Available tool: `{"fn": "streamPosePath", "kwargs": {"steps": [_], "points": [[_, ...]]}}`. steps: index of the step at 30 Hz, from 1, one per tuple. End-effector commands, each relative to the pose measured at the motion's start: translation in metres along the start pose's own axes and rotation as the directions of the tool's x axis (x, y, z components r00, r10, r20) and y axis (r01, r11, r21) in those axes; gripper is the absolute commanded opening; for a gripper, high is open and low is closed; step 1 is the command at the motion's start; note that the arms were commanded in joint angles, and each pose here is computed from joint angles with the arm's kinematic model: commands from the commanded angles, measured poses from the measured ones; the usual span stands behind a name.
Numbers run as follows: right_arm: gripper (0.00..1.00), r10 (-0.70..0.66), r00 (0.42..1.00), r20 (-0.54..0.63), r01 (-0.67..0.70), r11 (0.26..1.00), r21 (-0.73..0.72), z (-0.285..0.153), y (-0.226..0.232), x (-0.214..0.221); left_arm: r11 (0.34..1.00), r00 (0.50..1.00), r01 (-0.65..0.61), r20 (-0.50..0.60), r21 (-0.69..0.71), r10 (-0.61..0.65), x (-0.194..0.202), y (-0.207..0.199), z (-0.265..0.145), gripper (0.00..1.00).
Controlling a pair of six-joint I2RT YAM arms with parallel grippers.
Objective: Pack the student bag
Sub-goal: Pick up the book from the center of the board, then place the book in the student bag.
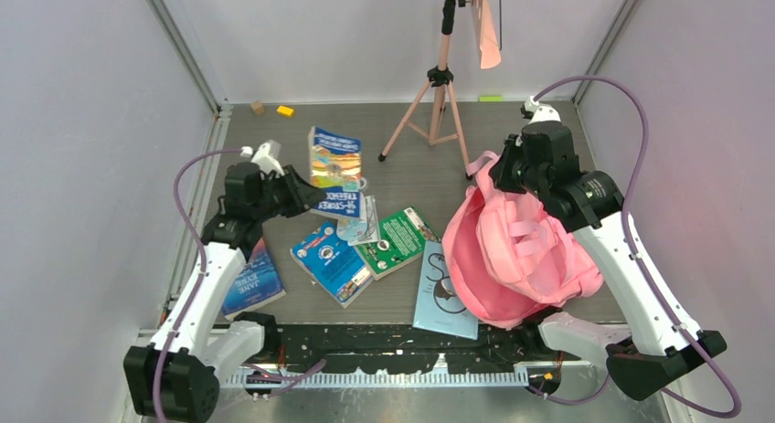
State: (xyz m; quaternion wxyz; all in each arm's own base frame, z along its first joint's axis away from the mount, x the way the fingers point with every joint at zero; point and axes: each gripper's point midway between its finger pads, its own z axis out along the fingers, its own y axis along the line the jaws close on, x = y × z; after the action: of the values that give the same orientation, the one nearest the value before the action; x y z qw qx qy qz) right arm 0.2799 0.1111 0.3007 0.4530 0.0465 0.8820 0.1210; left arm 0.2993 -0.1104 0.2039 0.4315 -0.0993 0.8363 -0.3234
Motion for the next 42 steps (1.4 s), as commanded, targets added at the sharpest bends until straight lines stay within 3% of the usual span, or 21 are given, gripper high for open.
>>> {"fn": "streamPosePath", "kwargs": {"steps": [1, 11, 18, 22, 32, 35, 42], "points": [[0.00, 0.100, 0.969, 0.227, -0.088, 0.994, -0.061, -0.021, 0.014, -0.059, 0.979, 0.997, -0.081, 0.004, 0.188, 0.081, -0.005, -0.088, -0.018, 0.00], [0.00, 0.196, 0.931, 0.309, -0.168, 0.979, -0.114, -0.035, 0.020, -0.080, 0.914, 0.999, 0.040, -0.037, 0.403, -0.027, 0.037, -0.178, -0.030, 0.00], [0.00, 0.280, 0.883, 0.376, -0.254, 0.960, -0.120, -0.048, 0.014, -0.096, 0.902, 0.994, 0.012, -0.100, 0.432, 0.035, 0.108, -0.215, -0.006, 0.00], [0.00, 0.320, 0.866, 0.383, -0.285, 0.947, -0.148, -0.053, 0.018, -0.103, 0.893, 0.994, 0.040, -0.111, 0.448, 0.011, 0.134, -0.226, 0.006, 0.00], [0.00, 0.392, 0.842, 0.371, -0.336, 0.919, -0.208, -0.058, 0.024, -0.102, 0.823, 0.994, 0.093, -0.099, 0.561, -0.045, 0.159, -0.274, 0.019, 0.00], [0.00, 0.400, 0.836, 0.376, -0.346, 0.916, -0.205, -0.059, 0.022, -0.101, 0.851, 0.997, 0.061, -0.075, 0.522, -0.025, 0.167, -0.278, 0.045, 0.00], [0.00, 0.404, 0.836, 0.372, -0.354, 0.914, -0.198, -0.058, 0.022, -0.103, 0.806, 0.995, 0.092, -0.082, 0.584, -0.054, 0.178, -0.320, 0.080, 0.00]]}}
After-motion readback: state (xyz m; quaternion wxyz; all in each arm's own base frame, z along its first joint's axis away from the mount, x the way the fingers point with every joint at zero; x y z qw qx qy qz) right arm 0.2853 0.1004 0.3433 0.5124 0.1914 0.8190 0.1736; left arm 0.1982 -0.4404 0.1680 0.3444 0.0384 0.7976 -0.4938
